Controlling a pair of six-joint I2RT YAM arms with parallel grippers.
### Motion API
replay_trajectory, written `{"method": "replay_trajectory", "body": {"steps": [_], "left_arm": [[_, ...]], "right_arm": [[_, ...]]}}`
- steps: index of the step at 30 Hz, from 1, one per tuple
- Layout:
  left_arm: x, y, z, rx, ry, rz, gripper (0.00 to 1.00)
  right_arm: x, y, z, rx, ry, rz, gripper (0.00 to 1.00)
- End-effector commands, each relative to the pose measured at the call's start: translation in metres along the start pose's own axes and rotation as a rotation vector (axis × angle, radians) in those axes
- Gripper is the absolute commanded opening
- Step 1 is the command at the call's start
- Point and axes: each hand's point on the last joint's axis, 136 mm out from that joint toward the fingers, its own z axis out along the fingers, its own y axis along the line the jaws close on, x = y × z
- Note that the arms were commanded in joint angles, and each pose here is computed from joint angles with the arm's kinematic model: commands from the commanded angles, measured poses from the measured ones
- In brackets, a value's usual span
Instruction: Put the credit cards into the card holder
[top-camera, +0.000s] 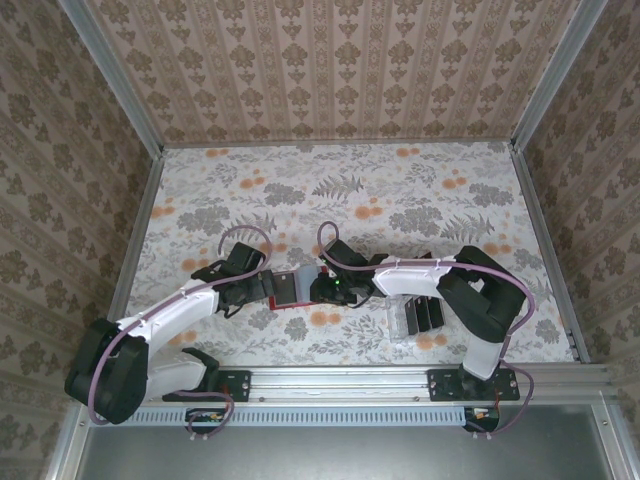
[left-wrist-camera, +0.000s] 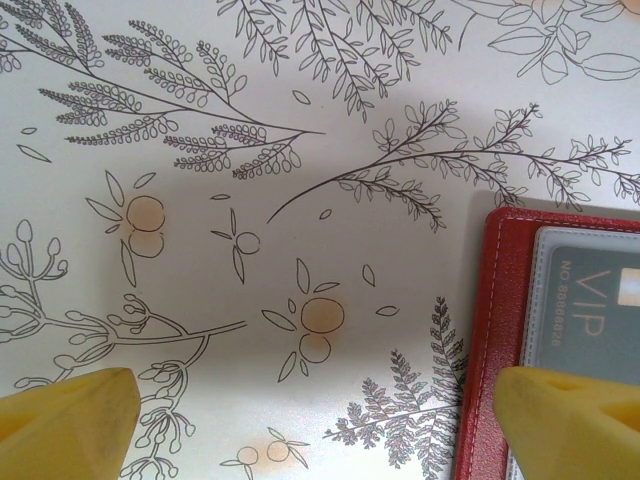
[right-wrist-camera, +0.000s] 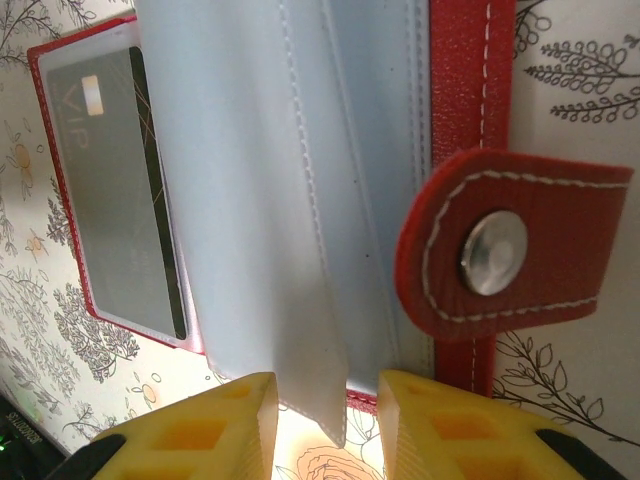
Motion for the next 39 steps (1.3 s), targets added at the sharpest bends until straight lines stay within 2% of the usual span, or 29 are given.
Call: {"method": "replay_trajectory", "body": {"steps": [1,15,19,28,37,39], "left_arm": [[0.006,0.002,0.002,-0.004,0.013,-0.002,1.0],[0.006,0.001,0.002,0.002,0.013,-0.003,1.0],[0.005,0.0,0.002,0.004,0.012,-0.004,1.0],[0.005,-0.002,0.003,0.006,0.014,-0.003,1.0],[0.0,-0.002,-0.002,0.011,-0.002,-0.002,1.0],[-0.002,-0.003,-0.005,0.015,-0.011,-0.003,1.0]], "right_arm": [[-0.004,0.009,-0.003,-0.016,-0.006,-0.001,0.34],[-0.006,0.013,-0.014,-0.019,-0.022,-0.013,0.31],[-0.004,0.009,-0.014,-0.012,-0.018,-0.012,0.27],[-0.006,0.006,-0.009,-0.004,-0.02,-0.005,0.27],[-0.012,0.017,-0.017,-0.04,-0.038,-0.017,0.0],[-0.013,0.025,-0.021,-0.057,-0.042,-0.032,0.0]]}}
